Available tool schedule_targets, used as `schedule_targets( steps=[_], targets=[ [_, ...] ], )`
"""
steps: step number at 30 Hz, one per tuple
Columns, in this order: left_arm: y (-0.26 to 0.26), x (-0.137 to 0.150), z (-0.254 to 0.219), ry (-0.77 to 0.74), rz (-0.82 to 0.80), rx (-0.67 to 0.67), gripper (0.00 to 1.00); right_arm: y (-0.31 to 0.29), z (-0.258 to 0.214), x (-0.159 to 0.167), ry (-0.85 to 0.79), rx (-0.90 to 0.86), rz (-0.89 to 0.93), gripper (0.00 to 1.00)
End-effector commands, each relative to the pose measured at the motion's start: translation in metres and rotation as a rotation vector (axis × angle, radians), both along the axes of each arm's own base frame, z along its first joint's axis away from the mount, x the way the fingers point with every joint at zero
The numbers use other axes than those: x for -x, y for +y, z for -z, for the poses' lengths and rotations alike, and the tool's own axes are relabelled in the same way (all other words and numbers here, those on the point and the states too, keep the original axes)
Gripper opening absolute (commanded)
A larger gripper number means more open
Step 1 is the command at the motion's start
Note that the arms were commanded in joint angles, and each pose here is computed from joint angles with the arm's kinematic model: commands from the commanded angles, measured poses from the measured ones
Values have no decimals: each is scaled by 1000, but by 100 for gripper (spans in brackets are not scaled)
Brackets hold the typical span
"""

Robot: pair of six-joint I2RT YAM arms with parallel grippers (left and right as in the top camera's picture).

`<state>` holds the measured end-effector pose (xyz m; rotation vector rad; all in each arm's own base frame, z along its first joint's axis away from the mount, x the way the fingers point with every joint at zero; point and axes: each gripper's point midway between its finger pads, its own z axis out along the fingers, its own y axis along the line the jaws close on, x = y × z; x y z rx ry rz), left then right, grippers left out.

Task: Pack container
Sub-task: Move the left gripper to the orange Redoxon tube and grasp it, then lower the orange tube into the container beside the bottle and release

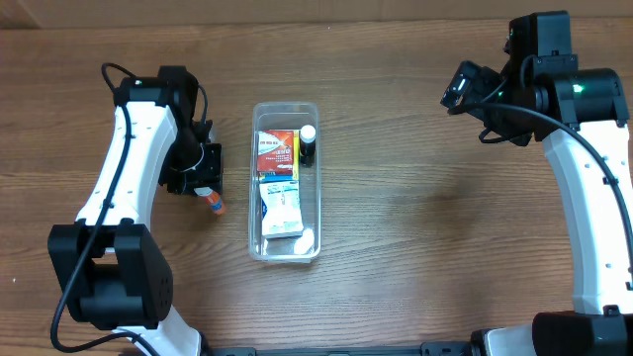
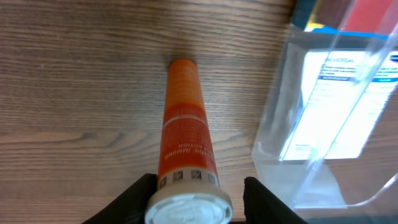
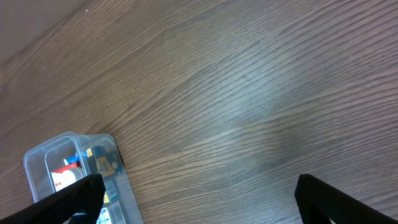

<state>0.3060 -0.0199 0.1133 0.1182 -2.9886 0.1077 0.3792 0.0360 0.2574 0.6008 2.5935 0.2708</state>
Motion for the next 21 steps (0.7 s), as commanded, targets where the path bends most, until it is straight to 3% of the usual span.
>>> schedule_targets(
  steps=[1, 5, 9, 12, 15, 21],
  targets=[
    [5, 8, 8, 12, 22, -25, 41, 0, -3, -1, -12, -3, -5, 100],
    [5, -4, 6, -37, 9, -25, 30, 0, -3, -1, -12, -3, -5, 100],
    [2, -14, -38, -87, 8, -21, 22, 0, -3, -1, -12, -3, -5, 100],
    [-15, -15, -97, -150, 42, -17, 23, 0, -3, -1, -12, -3, -5, 100],
    [-69, -19, -145, -303, 133, 85, 27, 0, -3, -1, -12, -3, -5, 100],
    [-141, -19, -138, -346, 250, 87, 32, 0, -3, -1, -12, -3, -5, 100]
  ],
)
